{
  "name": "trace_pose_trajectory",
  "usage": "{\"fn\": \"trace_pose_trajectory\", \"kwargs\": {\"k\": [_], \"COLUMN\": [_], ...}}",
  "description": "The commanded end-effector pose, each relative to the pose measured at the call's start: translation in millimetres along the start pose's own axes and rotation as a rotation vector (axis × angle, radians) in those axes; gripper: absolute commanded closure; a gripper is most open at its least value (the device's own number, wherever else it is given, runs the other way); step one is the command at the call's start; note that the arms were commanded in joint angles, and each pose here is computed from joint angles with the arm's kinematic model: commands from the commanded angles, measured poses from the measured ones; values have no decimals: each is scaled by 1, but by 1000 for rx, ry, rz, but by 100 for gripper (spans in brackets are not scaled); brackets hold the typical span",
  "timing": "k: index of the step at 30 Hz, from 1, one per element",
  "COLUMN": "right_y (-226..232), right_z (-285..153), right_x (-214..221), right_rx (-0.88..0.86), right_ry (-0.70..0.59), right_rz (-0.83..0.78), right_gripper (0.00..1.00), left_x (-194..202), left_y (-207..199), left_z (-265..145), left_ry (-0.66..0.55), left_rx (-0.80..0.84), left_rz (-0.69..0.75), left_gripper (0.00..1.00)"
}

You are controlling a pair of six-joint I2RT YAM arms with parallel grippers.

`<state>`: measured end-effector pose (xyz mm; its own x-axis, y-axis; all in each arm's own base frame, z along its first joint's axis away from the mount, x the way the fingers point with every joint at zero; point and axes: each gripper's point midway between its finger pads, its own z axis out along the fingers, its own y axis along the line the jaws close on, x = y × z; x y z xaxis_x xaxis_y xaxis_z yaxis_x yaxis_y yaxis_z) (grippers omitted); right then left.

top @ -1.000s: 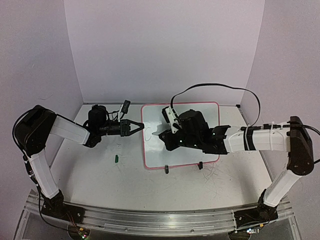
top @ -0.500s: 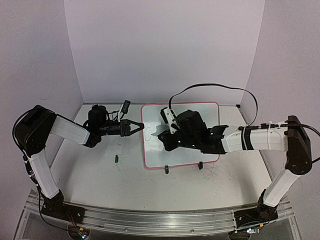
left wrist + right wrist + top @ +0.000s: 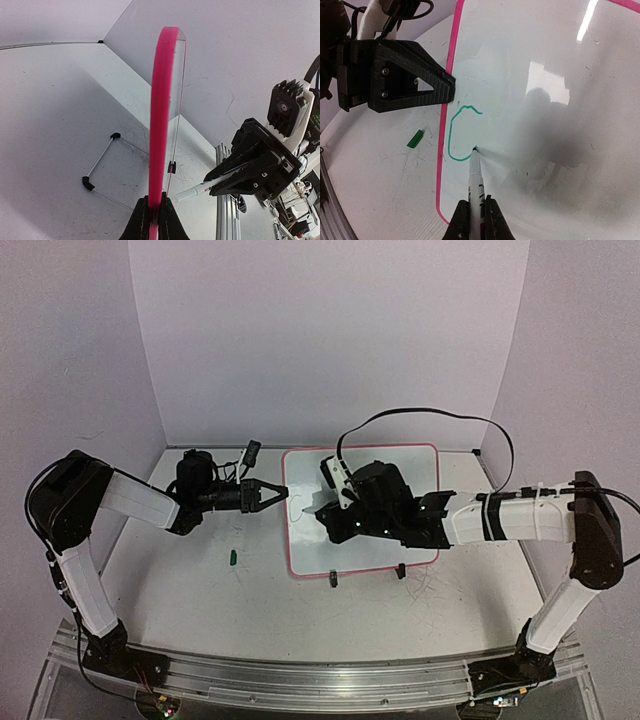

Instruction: Write a sentence on the whiteboard

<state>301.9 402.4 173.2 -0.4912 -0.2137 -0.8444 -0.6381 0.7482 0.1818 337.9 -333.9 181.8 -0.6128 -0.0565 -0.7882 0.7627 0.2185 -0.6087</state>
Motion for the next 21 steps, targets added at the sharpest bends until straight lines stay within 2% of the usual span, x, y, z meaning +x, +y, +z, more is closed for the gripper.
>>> {"fn": "trace_pose_trajectory", "kwargs": {"k": [1,21], "right_y": [-7,-9], "right_z": [2,2], "right_x": [6,16], "right_rx": [30,32], "right_ry": [24,55], "right_rz": [10,7], "right_gripper": [100,100], "left_x": [-8,-9], "left_y": [-24,-24], "left_z": [0,0], "left_ry": [-6,-6], "left_rx": [59,59], "left_rz": [41,40], "left_gripper": [100,100]}}
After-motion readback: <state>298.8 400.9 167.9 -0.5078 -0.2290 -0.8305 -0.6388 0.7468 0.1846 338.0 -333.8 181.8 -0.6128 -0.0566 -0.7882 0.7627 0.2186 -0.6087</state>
